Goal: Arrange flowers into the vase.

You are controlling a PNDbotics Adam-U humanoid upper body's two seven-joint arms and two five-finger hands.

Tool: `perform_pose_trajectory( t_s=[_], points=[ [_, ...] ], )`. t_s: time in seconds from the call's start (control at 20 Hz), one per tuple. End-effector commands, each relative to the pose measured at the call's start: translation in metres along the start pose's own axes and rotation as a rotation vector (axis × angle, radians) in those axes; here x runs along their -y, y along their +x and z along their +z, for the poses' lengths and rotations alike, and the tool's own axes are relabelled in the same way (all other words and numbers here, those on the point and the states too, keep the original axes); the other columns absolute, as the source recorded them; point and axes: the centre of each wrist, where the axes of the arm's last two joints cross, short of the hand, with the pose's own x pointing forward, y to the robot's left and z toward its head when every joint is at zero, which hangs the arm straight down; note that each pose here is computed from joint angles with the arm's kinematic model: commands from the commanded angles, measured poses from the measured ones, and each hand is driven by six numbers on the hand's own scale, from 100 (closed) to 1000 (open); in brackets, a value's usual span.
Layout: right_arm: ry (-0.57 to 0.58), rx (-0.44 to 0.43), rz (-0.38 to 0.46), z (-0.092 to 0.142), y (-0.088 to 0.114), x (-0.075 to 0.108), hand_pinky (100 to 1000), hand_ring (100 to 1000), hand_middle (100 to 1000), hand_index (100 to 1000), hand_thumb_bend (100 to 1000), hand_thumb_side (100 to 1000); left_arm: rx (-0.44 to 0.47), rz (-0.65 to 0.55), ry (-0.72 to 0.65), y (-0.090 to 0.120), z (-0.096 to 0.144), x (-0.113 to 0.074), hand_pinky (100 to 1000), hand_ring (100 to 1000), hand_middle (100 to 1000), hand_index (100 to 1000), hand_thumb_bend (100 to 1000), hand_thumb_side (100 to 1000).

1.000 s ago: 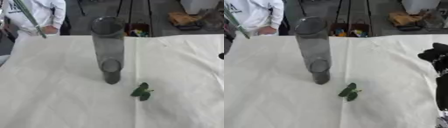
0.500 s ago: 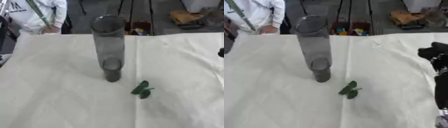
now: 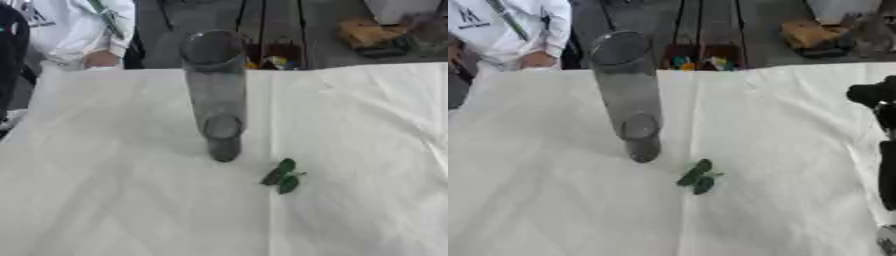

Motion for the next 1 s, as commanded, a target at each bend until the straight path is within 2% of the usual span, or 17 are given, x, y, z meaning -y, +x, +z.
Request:
perform_pose_trajectory(
  t_s=[0.05, 0.1, 0.15, 0.4, 1.0],
  points=[
    [0.019, 0.029, -0.002, -0.007, 0.005, 0.001, 725, 697, 607, 746, 100, 1000, 0.021, 0.051, -0.008, 0.015, -0.004, 0.006, 100, 100, 100, 100, 100, 810],
    [0.020, 0.027, -0.004, -0.007, 0.005, 0.001, 726, 697, 607, 746, 100, 1000, 0.017, 0.066, -0.011, 0.016, -0.004, 0.010, 100, 100, 100, 100, 100, 767],
    [0.023, 0.026, -0.006, -0.007, 0.005, 0.001, 726, 698, 607, 746, 100, 1000, 0.017, 0.081, -0.015, 0.017, -0.004, 0.013, 100, 100, 100, 100, 100, 808],
    [0.032, 0.020, -0.012, -0.007, 0.005, 0.000, 727, 700, 608, 748, 100, 1000, 0.034, 0.130, -0.041, 0.022, -0.002, 0.026, 100, 100, 100, 100, 100, 802],
    [0.044, 0.002, -0.020, -0.007, 0.005, -0.002, 736, 705, 609, 751, 100, 1000, 0.044, 0.166, -0.066, 0.027, -0.001, 0.038, 100, 100, 100, 100, 100, 815]
  ],
)
